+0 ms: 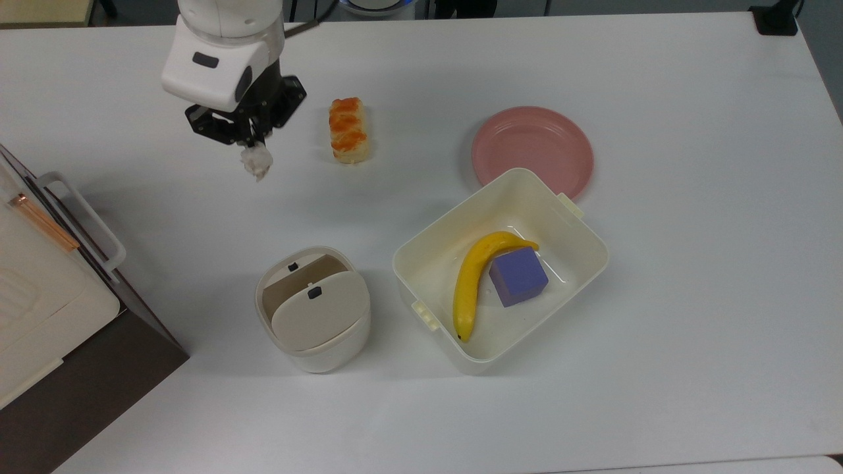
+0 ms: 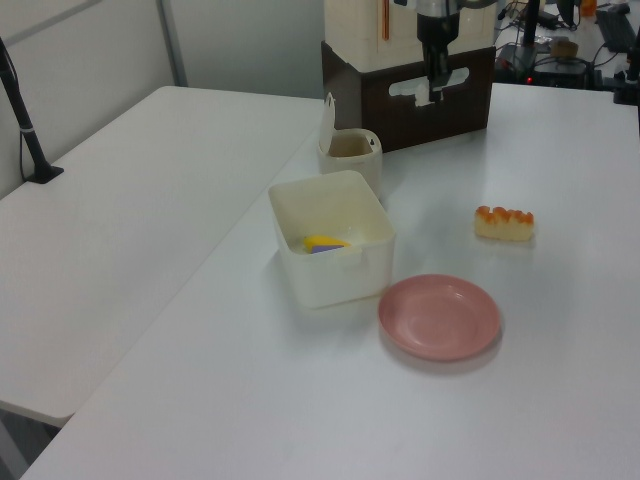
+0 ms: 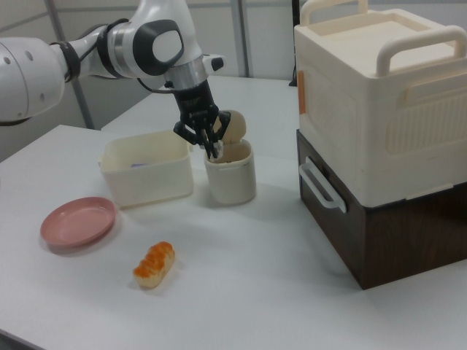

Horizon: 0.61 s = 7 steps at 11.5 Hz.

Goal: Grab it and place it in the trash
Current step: 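Lower the gripper into the bin opening and open it to release the scrap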

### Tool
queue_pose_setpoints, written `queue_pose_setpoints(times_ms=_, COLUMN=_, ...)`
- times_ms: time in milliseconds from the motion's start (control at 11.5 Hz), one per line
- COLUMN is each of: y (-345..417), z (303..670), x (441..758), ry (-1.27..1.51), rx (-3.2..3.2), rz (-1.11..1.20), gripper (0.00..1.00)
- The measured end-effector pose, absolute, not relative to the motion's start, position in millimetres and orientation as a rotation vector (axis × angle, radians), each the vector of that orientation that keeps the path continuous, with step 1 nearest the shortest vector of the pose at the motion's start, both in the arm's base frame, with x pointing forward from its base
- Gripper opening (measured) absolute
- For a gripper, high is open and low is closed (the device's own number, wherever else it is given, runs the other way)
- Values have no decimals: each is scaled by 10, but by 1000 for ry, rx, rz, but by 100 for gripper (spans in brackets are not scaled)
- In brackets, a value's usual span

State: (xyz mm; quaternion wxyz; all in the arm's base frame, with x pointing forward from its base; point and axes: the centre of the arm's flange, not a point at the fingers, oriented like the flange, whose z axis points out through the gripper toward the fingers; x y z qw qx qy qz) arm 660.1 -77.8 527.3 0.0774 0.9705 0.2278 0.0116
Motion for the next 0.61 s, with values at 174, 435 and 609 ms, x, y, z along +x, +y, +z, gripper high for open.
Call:
queue_pose_setpoints(times_ms=174, y=-726, z=5175, x=6687, ry=524, rx=2949, rz=86, gripper=7)
queue_pose_setpoints(times_ms=435, y=-648, z=5099, x=6772, ry=342, rx=2997, rz=148, gripper=7)
queue_pose_setpoints(times_ms=609, y=-548, z=4999, x=6897, ry=180, rx=3015, rz=238, gripper=7)
